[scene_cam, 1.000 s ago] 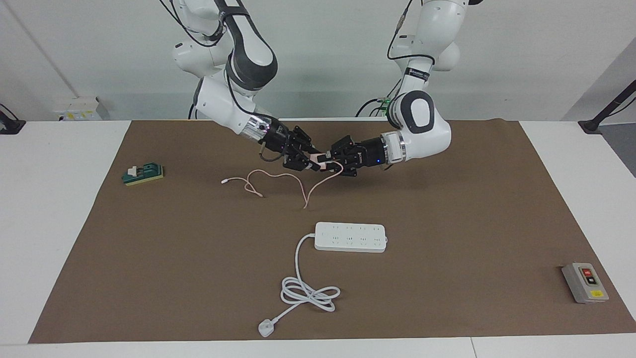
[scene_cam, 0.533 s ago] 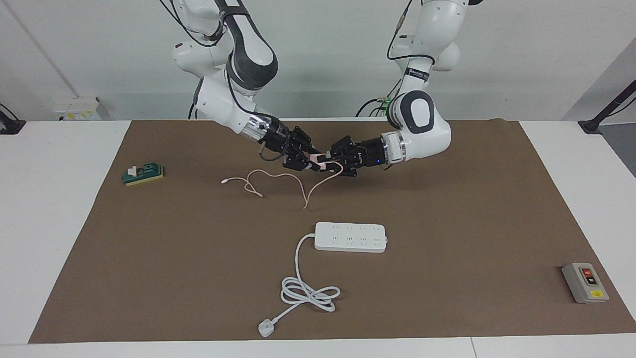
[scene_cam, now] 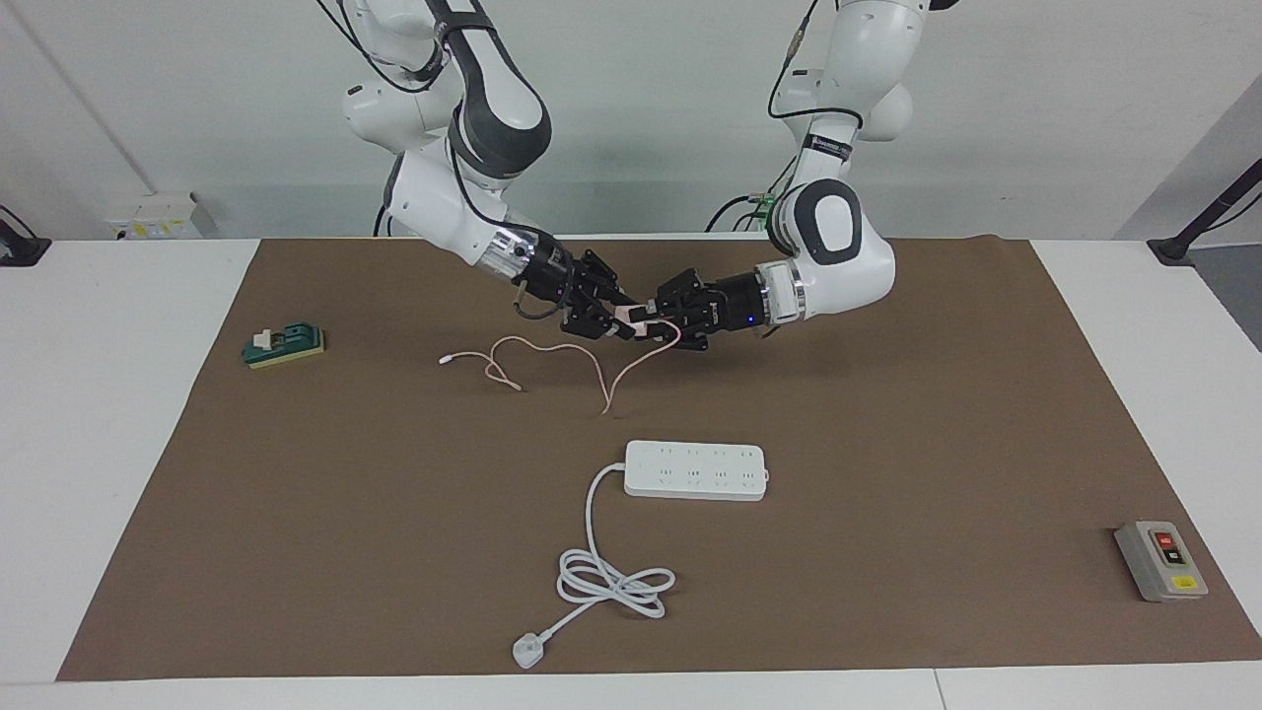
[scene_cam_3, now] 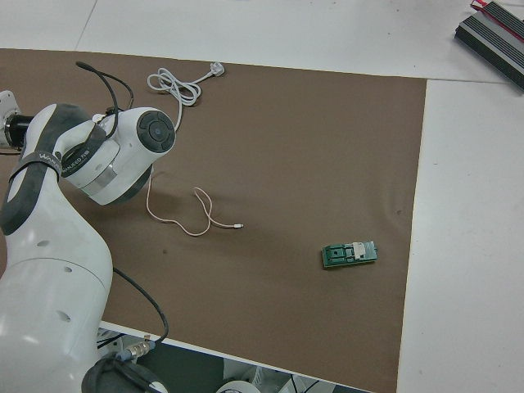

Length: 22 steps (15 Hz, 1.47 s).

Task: Plug charger into power strip
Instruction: 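Carry the charger with the left gripper while the right gripper withdraws, then hold the charger with the left gripper while the right gripper returns to rest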

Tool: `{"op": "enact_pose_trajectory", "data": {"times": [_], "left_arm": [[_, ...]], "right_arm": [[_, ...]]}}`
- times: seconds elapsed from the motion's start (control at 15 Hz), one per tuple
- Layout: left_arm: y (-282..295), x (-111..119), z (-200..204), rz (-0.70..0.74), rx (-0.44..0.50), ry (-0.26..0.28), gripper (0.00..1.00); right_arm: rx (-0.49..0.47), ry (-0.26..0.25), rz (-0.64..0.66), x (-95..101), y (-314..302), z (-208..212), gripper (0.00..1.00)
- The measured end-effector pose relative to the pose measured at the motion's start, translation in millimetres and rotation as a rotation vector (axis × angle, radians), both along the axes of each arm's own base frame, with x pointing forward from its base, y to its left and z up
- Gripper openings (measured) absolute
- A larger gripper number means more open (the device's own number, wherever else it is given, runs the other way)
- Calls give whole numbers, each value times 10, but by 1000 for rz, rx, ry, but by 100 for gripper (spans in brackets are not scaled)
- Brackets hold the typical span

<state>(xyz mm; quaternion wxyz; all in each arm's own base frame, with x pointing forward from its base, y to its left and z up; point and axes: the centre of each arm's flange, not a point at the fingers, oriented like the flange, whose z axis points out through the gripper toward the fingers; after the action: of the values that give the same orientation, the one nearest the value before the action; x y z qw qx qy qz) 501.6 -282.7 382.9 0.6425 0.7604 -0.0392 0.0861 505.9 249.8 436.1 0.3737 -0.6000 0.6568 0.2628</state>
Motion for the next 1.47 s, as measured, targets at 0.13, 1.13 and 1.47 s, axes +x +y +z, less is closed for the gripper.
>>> {"op": "enact_pose_trajectory", "data": {"times": [0.13,1.13,1.47], "left_arm": [[210,128,95,50,-12,33,32],[2719,802,1764,100,837,211,32],[2908,818,2071,178,1139,256,32]], "right_arm": [[-2,-15,6,13,-6,36,100],[-486,-369,690,304,-1028,483,100],[-666,-478,975,232,-1370,778,100]]}}
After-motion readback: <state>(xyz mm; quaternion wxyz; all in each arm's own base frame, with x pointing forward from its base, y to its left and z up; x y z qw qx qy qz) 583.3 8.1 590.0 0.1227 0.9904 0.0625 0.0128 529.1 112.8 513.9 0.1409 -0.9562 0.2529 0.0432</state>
